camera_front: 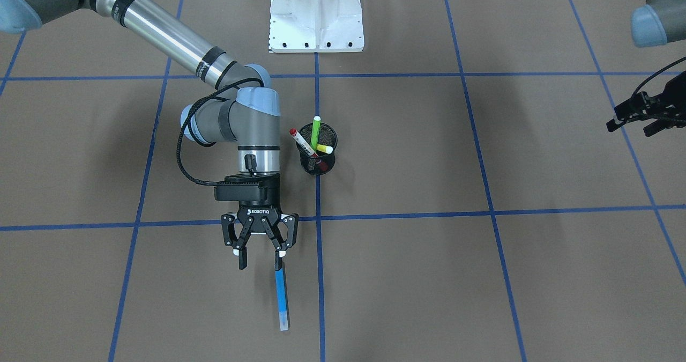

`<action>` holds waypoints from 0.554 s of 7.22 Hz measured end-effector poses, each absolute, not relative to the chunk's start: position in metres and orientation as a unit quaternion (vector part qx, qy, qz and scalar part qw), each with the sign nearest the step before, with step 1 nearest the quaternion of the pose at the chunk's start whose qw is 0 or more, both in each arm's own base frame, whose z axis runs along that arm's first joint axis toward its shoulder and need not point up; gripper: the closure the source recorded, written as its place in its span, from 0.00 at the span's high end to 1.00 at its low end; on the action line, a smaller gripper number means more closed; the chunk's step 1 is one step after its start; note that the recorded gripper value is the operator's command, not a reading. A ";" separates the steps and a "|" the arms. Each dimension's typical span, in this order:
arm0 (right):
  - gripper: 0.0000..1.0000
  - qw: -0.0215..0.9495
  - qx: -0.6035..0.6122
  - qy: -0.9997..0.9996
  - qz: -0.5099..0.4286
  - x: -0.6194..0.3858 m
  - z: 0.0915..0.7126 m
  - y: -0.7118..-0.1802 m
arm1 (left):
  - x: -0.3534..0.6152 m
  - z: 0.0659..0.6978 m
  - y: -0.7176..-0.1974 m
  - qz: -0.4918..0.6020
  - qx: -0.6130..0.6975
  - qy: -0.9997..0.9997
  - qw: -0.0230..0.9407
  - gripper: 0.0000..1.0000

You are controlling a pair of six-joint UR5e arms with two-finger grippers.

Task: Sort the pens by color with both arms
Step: 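Place the blue marker on the table beyond the cup, release, then move the left gripper over the cup while the right gripper withdraws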

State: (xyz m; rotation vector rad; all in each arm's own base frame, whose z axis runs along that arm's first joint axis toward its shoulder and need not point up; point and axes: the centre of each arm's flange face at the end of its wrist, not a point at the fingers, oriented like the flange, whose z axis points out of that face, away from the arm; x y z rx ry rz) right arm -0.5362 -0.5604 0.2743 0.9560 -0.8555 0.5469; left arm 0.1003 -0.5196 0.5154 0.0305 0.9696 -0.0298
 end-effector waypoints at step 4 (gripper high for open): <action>0.98 0.779 0.347 -0.483 0.199 -0.380 0.312 -0.540 | 0.223 0.365 -0.546 -0.115 0.011 0.470 0.875 0.99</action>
